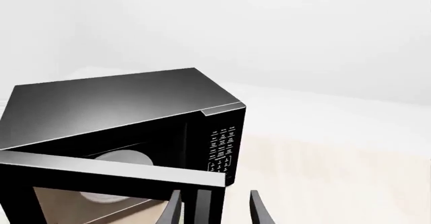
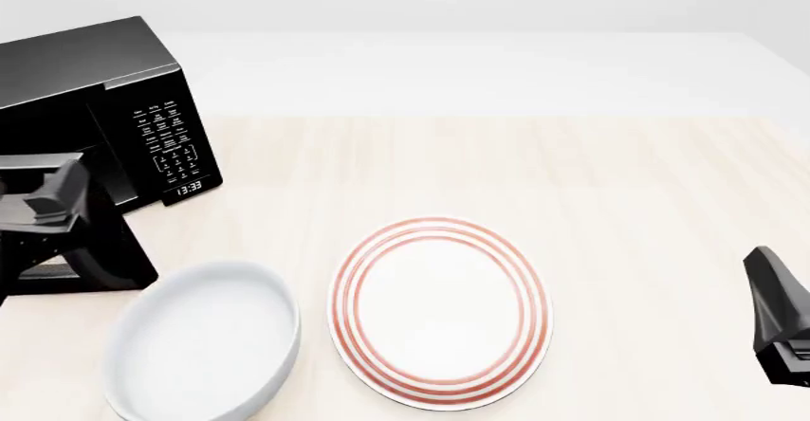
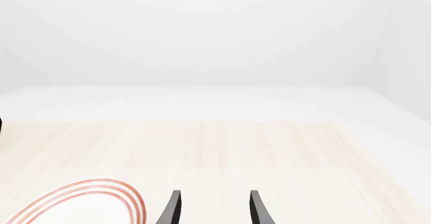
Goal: Open the microwave.
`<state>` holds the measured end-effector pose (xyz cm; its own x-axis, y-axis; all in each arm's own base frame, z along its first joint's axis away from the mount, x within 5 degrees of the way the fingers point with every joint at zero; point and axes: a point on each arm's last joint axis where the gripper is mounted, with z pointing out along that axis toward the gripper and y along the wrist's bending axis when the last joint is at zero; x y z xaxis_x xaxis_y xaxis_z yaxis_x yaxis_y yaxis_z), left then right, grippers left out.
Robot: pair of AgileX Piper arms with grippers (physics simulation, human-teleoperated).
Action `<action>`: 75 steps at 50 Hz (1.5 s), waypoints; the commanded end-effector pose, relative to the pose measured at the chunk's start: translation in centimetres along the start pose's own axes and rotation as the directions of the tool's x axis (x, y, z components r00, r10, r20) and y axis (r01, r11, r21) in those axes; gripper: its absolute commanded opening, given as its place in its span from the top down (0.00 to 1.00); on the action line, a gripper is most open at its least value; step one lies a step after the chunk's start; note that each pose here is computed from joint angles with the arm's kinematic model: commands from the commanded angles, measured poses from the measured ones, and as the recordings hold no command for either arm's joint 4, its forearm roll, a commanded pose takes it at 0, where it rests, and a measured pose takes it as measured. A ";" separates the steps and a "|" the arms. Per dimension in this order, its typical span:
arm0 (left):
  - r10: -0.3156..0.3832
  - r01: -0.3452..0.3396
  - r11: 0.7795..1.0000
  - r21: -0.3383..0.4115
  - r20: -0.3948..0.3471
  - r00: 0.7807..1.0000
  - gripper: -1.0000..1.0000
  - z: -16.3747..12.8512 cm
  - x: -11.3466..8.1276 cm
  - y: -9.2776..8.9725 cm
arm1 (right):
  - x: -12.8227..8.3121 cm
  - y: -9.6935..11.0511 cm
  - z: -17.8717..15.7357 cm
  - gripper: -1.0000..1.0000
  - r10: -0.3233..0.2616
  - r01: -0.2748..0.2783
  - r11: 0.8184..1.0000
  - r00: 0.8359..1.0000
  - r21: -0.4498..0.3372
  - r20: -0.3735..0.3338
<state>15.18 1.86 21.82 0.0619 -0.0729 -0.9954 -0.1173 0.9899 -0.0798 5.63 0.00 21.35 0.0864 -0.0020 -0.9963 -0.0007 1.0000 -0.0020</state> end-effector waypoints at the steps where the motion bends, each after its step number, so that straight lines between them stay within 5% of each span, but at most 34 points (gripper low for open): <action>1: 0.005 -0.005 1.000 -0.001 0.013 1.000 0.00 -1.2 -0.9 -0.1 | 0.0 0.0 0.0 0.00 0.000 0.000 1.000 1.000 0.000 0.000; 17: 0.024 -0.024 1.000 0.007 0.032 0.999 0.00 -2.6 -2.1 -0.2 | 0.0 0.0 0.0 0.00 0.000 0.000 1.000 1.000 0.000 0.000; 55: 0.122 -0.126 0.991 0.045 0.080 0.989 0.00 -3.3 -10.8 -1.4 | 0.0 0.0 0.0 0.00 0.000 0.000 1.000 1.000 0.000 0.000; 56: 0.122 -0.126 0.991 0.048 0.081 0.989 0.00 -3.3 -9.7 -1.4 | 0.0 0.0 0.0 0.00 0.000 0.000 1.000 1.000 0.000 0.000; 60: 0.127 -0.132 0.989 0.060 0.085 0.988 0.00 -2.6 -11.9 -1.7 | 0.0 0.0 0.0 0.00 0.000 0.000 1.000 1.000 0.000 0.000; 61: 0.136 -0.141 0.988 0.060 0.083 0.987 0.00 -2.4 -10.2 -1.6 | 0.0 0.0 0.0 0.00 0.000 0.000 1.000 1.000 0.000 0.000; 63: 0.145 -0.149 0.987 0.058 0.079 0.986 0.00 -2.0 -10.6 -1.7 | 0.0 0.0 0.0 0.00 0.000 0.000 1.000 1.000 0.000 0.000; 64: 0.143 -0.148 0.987 0.057 0.079 0.987 0.00 -2.0 -12.2 -1.8 | 0.0 0.0 0.0 0.00 0.000 0.000 1.000 1.000 0.000 0.000; 66: 0.149 -0.153 0.986 0.059 0.069 0.986 0.00 -1.5 -10.8 -1.7 | 0.0 0.0 0.0 0.00 0.000 0.000 1.000 1.000 0.000 0.000; 75: 0.174 -0.175 0.984 0.034 0.035 0.984 0.00 0.4 -11.4 -1.5 | 0.0 0.0 0.0 0.00 0.000 0.000 1.000 1.000 0.000 0.000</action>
<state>13.61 0.90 32.61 0.0997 0.0852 -0.9914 -0.0741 0.9942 0.0780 5.63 0.00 21.35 0.0864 -0.0020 -0.9963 -0.0007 1.0000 -0.0020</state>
